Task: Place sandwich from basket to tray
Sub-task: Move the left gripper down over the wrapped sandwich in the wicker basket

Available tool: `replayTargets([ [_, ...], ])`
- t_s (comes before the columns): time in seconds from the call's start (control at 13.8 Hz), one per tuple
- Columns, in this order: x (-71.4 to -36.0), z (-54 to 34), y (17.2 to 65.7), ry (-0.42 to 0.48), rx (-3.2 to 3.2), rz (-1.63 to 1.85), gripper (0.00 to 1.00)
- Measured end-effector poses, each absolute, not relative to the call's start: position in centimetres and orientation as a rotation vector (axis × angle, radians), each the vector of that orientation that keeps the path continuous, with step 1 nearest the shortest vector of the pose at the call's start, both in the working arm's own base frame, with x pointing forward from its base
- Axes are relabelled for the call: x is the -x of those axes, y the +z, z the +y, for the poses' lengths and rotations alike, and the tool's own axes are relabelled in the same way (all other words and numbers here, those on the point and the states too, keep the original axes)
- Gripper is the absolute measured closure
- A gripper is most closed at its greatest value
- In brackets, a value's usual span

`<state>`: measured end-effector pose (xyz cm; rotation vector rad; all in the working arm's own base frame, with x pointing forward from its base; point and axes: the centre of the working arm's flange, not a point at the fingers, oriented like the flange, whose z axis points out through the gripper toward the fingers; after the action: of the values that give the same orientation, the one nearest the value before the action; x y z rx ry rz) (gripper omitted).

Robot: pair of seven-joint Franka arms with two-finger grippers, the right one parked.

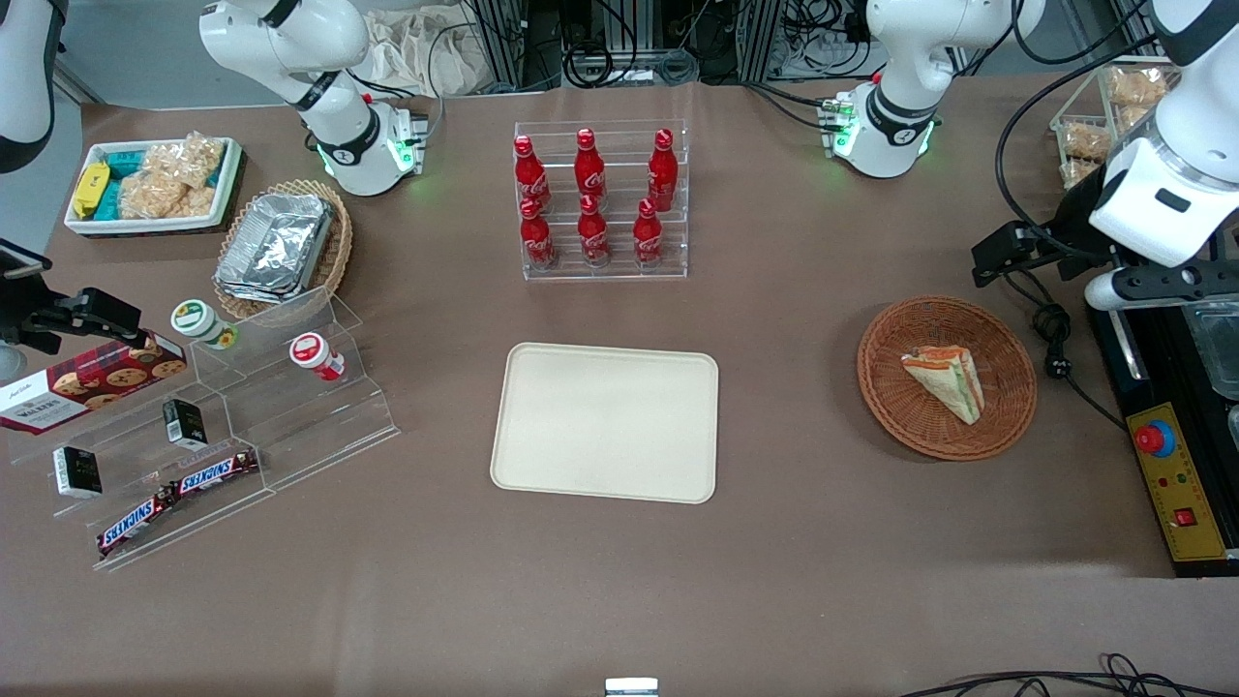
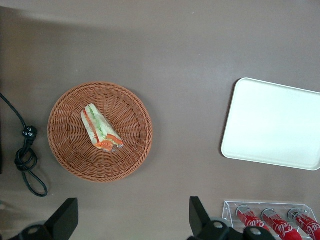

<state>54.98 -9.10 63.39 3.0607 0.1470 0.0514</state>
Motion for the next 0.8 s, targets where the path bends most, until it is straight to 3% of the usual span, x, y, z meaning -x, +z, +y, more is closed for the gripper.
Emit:
replayTargets([
  [0.29,-54.8,-8.6,63.0,0.003,-3.065,0.201,0.00],
  [0.43,-55.1,-8.2,61.5,-0.058,-3.055,0.397,0.00],
  [0.65,-55.8,-7.0,55.2,-0.205,-3.036,0.676,0.00],
  [0.8,-56.3,-5.4,49.6,-0.215,-3.010,0.869,0.00],
])
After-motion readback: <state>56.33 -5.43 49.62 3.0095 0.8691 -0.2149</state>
